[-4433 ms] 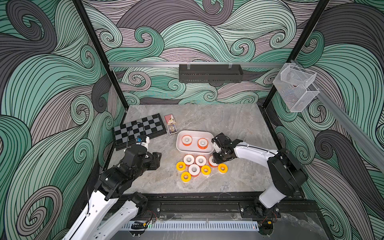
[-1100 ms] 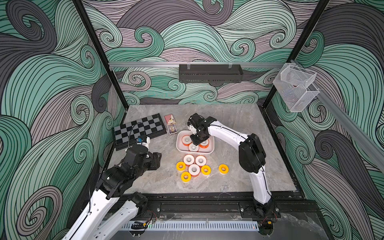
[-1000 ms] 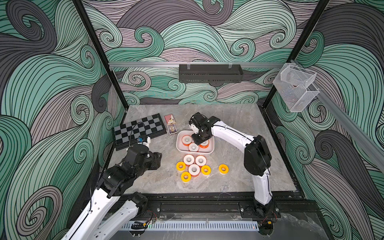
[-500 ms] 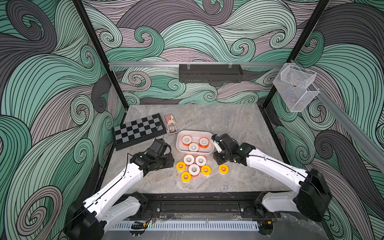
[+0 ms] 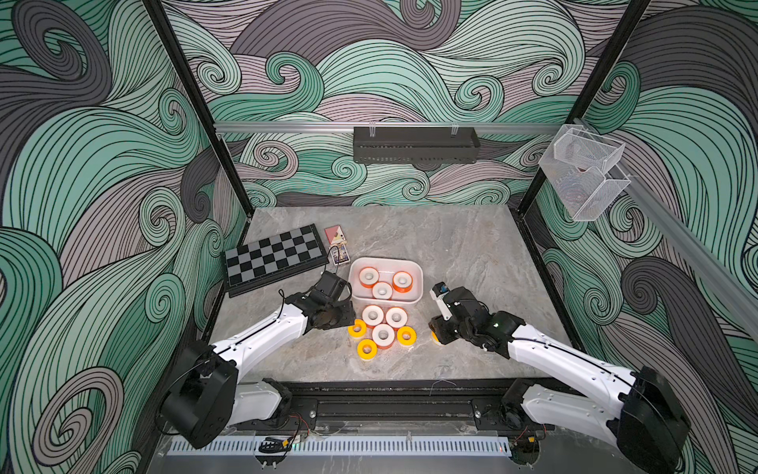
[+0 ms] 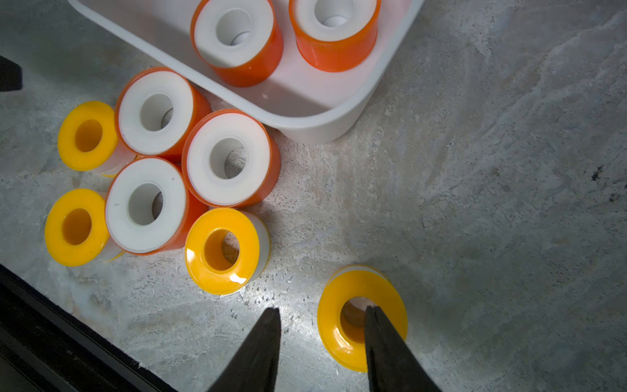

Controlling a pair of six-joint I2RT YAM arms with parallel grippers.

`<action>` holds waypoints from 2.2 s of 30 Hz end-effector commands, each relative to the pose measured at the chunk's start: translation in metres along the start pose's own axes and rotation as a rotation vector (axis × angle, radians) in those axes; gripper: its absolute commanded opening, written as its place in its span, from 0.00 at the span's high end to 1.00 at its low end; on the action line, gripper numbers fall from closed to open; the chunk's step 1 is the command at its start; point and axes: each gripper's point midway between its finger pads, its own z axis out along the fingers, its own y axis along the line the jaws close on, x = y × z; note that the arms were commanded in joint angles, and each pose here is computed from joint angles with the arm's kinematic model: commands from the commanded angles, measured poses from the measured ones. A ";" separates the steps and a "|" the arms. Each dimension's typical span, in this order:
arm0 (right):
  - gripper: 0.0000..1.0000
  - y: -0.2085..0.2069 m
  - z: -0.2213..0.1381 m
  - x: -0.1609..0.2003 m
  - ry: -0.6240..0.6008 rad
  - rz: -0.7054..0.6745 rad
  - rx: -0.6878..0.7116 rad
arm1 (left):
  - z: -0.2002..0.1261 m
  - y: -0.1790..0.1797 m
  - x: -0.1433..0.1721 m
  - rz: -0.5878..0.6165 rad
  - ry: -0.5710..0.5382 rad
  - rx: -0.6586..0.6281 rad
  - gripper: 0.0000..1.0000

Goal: Put the sealing tape into the storage box
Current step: Pick up the sealing tape at the center of the board, then place the sealing tape in the storage box.

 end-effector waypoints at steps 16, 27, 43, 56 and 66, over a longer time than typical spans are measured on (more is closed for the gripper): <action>0.54 0.004 -0.008 -0.004 -0.052 0.018 -0.036 | 0.051 -0.031 -0.018 0.187 0.060 -0.020 0.47; 0.54 0.005 -0.007 -0.003 -0.050 0.020 -0.042 | 0.066 -0.018 0.000 0.212 0.143 -0.123 0.53; 0.53 0.006 -0.007 -0.002 -0.046 0.021 -0.048 | 0.047 0.002 0.007 0.213 0.148 -0.239 0.80; 0.53 0.006 -0.006 -0.002 -0.047 0.021 -0.047 | -0.016 -0.020 -0.011 0.221 0.046 -0.169 0.80; 0.53 0.007 -0.006 -0.002 -0.048 0.022 -0.051 | -0.075 -0.070 -0.065 0.264 -0.134 -0.062 0.77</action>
